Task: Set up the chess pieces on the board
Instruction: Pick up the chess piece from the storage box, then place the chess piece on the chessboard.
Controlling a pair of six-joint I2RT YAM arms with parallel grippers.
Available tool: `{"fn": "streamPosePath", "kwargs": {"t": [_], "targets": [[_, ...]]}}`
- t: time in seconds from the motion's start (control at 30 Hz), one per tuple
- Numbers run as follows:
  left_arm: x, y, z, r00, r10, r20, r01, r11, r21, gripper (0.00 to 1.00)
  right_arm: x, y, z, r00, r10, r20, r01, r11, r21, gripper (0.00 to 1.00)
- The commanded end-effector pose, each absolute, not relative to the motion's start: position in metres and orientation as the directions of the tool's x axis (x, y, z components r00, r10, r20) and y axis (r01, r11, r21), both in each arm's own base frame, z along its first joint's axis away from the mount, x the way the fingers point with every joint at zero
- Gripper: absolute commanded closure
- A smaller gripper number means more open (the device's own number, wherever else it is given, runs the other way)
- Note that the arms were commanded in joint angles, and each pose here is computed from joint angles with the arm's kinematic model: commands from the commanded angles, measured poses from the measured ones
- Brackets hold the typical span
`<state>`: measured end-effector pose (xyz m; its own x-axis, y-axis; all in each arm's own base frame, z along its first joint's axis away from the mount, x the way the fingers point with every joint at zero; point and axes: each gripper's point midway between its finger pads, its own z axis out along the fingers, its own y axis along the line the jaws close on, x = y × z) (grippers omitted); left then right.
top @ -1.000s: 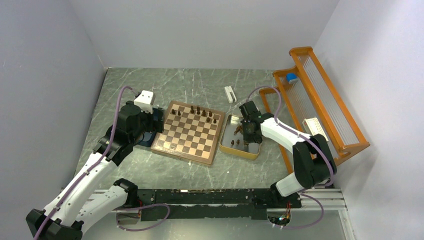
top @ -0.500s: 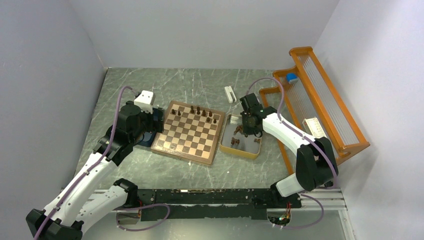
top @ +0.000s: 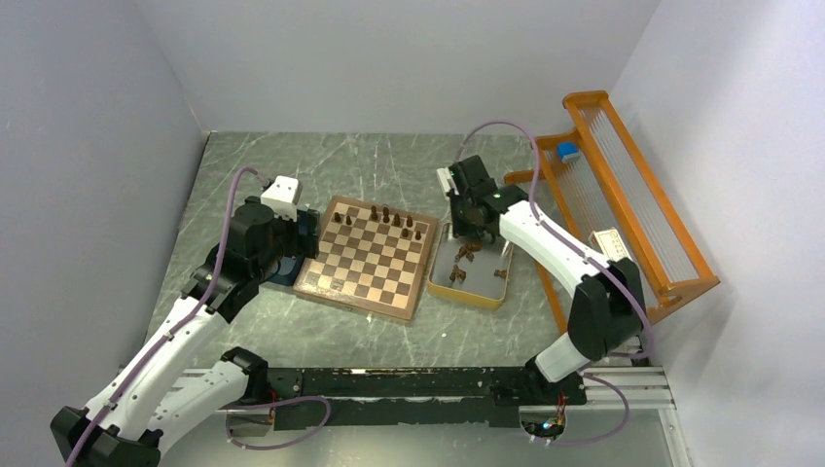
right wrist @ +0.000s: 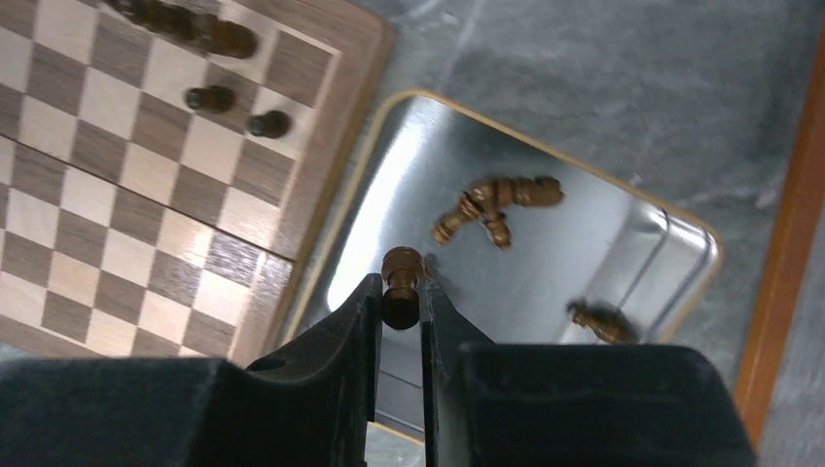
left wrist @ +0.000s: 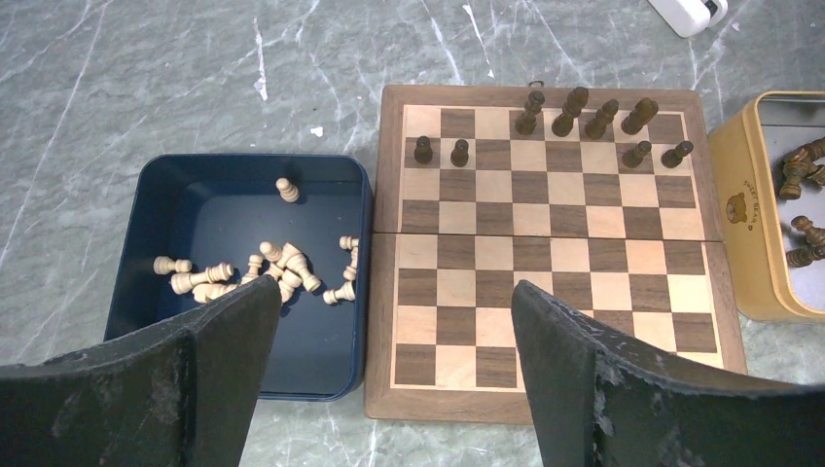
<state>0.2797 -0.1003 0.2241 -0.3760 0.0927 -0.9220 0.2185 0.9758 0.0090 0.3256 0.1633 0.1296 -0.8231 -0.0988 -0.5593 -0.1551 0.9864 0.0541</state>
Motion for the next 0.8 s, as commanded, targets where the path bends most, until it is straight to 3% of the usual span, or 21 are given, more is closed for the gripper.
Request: {"fn": "streamPosePath", "kwargs": {"t": [0.0,0.3,0.77], "targets": [[0.284,-0.104,0.233,-0.339,0.087,-0.937,0.232,0.973,0.006,0.08,0.342,0.189,0.133,-0.802,-0.151,-0.577,-0.207,0.978,0.031,0.86],[0.283,-0.104,0.234,-0.336,0.086,-0.938,0.231,0.973,0.006,0.08,0.384,0.226,0.12,-0.775,-0.218,-0.593,-0.246,0.969,-0.034,0.85],[0.282,-0.104,0.235,-0.331,0.082,-0.94,0.232,0.973,0.003,0.07,0.404,0.253,0.083,-0.789,-0.26,-0.556,-0.26,0.962,-0.08,0.82]]}}
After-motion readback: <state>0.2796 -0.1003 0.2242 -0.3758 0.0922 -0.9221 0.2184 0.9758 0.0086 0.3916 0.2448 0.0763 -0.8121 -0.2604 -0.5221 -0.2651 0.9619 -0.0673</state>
